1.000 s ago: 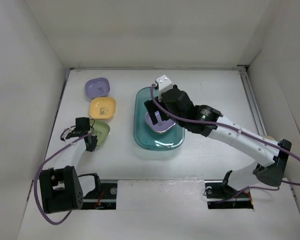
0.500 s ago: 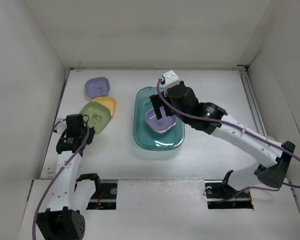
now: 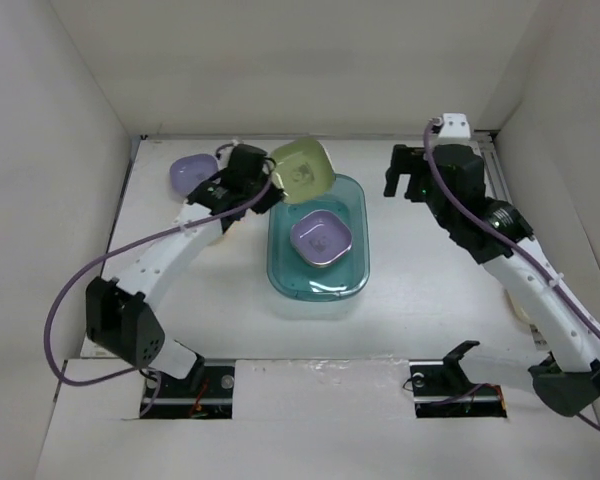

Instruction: Place the plates into the plastic bin on the countertop

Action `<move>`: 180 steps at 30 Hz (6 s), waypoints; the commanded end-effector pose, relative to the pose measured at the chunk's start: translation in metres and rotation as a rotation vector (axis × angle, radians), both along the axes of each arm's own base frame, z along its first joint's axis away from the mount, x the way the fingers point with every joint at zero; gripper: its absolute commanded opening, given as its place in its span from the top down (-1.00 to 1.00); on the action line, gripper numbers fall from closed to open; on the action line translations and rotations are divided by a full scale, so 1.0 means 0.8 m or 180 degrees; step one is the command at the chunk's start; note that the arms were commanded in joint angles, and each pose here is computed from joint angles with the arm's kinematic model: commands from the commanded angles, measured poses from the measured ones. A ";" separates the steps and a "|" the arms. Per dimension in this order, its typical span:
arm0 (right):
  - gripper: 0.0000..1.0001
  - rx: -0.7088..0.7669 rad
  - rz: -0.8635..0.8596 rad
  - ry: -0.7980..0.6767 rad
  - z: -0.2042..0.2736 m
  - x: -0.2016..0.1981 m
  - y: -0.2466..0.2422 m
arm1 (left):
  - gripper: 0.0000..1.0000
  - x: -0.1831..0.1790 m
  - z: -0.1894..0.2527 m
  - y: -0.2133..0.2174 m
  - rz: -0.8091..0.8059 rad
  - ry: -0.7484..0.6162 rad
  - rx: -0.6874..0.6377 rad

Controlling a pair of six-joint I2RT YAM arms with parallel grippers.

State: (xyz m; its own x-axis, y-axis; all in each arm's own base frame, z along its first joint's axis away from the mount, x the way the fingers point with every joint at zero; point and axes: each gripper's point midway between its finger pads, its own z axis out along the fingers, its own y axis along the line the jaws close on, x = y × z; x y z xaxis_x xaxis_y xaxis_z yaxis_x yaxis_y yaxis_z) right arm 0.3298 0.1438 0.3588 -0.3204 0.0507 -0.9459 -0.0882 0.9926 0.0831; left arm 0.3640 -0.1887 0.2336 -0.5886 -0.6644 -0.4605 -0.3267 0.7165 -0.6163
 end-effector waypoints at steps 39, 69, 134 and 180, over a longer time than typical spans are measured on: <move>-1.00 0.0911 -0.3217 0.1097 -0.279 -0.102 -0.356 | -0.99 -0.097 -0.023 -0.133 -0.0321 0.0298 -0.0332; -0.93 0.1085 -0.3926 0.1616 -0.362 -0.103 -0.423 | -0.99 -0.110 -0.062 -0.109 -0.0927 0.0104 0.0049; 0.55 -0.0227 0.0482 0.1197 -0.201 0.051 0.297 | -0.99 -0.011 -0.216 0.266 0.1363 0.1014 0.0024; -0.38 0.0366 -0.0004 0.0515 -0.065 -0.030 0.133 | 1.00 -0.013 0.057 0.152 0.0613 -0.0539 -0.0621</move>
